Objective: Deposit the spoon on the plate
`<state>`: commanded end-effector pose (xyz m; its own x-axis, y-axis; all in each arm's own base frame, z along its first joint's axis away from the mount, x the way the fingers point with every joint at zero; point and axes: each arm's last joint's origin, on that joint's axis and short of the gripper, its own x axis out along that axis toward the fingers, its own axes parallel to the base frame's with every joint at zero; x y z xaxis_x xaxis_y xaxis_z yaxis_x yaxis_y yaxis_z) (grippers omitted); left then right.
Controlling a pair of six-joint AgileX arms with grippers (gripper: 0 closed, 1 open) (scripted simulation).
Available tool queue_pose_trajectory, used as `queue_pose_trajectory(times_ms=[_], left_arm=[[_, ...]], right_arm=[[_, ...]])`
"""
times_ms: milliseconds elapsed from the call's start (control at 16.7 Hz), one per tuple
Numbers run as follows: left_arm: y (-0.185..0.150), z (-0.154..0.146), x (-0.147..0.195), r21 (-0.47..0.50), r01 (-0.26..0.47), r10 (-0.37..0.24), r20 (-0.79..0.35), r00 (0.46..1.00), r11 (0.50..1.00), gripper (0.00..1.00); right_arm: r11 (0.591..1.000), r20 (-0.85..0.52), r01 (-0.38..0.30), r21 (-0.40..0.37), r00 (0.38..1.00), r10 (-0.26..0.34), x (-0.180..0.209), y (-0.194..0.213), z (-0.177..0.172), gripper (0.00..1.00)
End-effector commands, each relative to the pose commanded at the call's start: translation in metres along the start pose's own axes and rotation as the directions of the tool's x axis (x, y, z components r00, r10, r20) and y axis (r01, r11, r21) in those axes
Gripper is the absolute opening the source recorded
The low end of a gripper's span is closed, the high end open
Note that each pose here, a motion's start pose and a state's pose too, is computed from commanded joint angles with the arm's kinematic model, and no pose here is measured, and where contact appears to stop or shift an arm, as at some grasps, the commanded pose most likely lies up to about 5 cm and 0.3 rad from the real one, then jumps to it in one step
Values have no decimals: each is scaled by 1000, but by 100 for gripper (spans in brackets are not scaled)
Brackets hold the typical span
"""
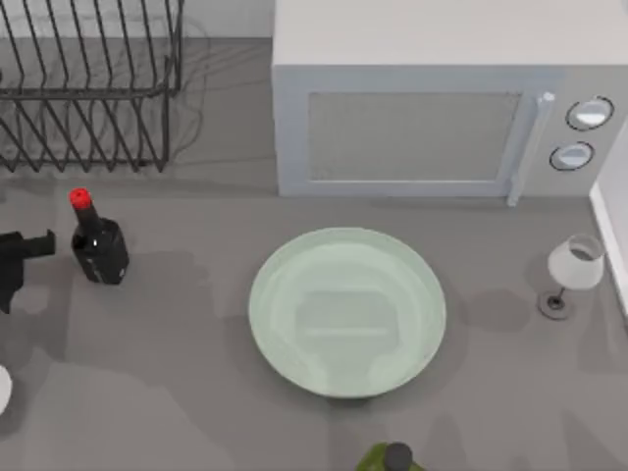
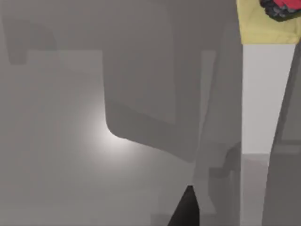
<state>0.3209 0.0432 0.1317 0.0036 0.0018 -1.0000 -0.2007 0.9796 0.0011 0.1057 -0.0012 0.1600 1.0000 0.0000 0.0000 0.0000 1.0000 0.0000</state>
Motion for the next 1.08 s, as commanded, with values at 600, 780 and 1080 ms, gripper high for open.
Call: queue_pose_trajectory(times_ms=[600, 780, 1080], left_arm=[[0, -3, -71, 0, 1, -1, -22, 1000, 1000, 0], [0, -4, -82, 0, 1, -1, -6, 1000, 1000, 0], [-9, -4, -94, 63, 6, -8, 28, 1000, 998, 0]], right_arm=[[1000, 0, 0, 0, 1000, 0, 0, 0, 0, 100], [1000, 0, 0, 0, 1000, 0, 0, 0, 0, 100], [1000, 0, 0, 0, 1000, 0, 0, 0, 0, 100]])
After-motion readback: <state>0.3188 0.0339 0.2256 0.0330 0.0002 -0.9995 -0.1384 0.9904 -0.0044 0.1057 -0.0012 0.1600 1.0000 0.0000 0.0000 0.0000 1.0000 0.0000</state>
